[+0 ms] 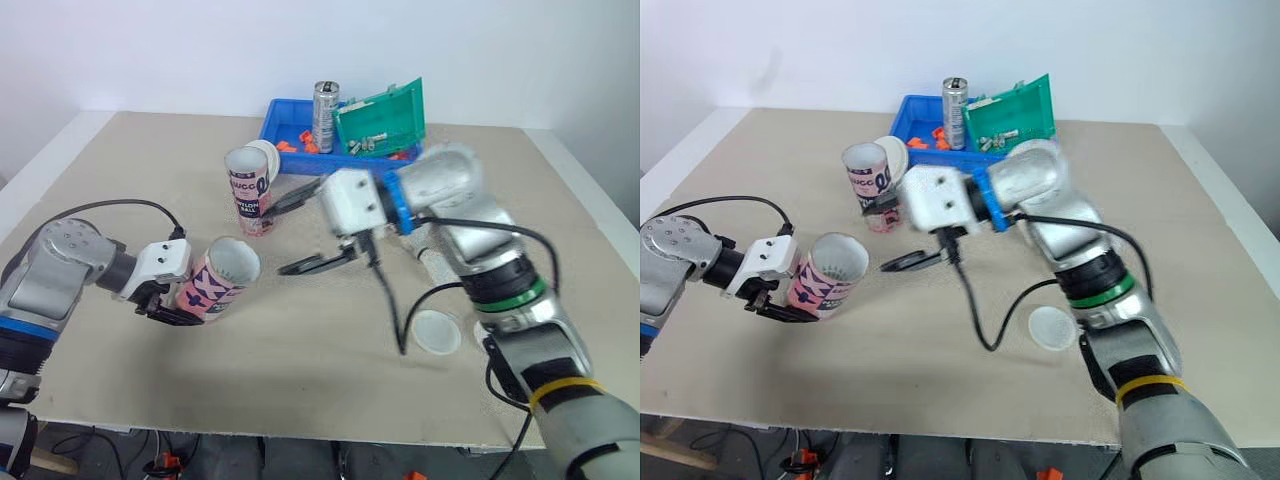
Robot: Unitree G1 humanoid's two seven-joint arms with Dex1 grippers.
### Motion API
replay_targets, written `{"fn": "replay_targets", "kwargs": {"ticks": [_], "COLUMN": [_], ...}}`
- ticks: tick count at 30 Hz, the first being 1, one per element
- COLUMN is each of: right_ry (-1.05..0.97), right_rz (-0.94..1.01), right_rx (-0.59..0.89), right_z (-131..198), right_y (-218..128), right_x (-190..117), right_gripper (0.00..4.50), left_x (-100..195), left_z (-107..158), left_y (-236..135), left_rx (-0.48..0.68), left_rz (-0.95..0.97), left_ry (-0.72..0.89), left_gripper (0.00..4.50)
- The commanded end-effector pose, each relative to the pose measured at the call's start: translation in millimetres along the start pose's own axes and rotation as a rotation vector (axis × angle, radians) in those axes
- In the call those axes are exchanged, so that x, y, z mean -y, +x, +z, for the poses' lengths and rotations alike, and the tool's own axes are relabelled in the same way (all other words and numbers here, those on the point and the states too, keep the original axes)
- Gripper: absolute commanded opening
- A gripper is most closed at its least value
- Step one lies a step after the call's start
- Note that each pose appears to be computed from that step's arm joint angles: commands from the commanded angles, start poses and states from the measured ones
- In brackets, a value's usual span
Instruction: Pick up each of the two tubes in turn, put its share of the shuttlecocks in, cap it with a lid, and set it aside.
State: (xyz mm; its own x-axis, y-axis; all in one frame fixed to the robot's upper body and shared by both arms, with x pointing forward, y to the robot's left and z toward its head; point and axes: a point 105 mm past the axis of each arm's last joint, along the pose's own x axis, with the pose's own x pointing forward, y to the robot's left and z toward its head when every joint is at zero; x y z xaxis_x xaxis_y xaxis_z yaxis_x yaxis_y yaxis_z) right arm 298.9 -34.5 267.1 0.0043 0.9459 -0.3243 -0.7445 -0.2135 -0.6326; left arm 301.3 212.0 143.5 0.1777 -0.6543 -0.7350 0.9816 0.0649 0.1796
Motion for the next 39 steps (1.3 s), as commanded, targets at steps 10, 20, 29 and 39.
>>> {"fn": "replay_targets", "kwargs": {"ticks": [10, 20, 29, 39], "right_ry": [0.552, 0.738, 0.798, 0.83], "right_rz": [-0.751, -0.848, -0.907, -0.94], "right_rx": [-0.315, -0.394, -0.408, -0.46], "right_z": [-81, -109, -136, -167], "right_y": [-149, -155, -149, -147], "right_x": [-90, -126, -116, -104], "right_gripper": [3.82, 3.82, 3.82, 3.82], "left_x": [5, -7, -7, -4], "left_z": [-2, 5, 5, 4], "left_y": [7, 12, 11, 10], "left_rx": [-0.003, 0.007, 0.01, 0.012], "left_rz": [-0.038, -0.05, -0.044, -0.034], "left_ry": [0.0, 0.041, 0.041, 0.034], "left_gripper": [3.07, 3.07, 3.07, 3.07]}}
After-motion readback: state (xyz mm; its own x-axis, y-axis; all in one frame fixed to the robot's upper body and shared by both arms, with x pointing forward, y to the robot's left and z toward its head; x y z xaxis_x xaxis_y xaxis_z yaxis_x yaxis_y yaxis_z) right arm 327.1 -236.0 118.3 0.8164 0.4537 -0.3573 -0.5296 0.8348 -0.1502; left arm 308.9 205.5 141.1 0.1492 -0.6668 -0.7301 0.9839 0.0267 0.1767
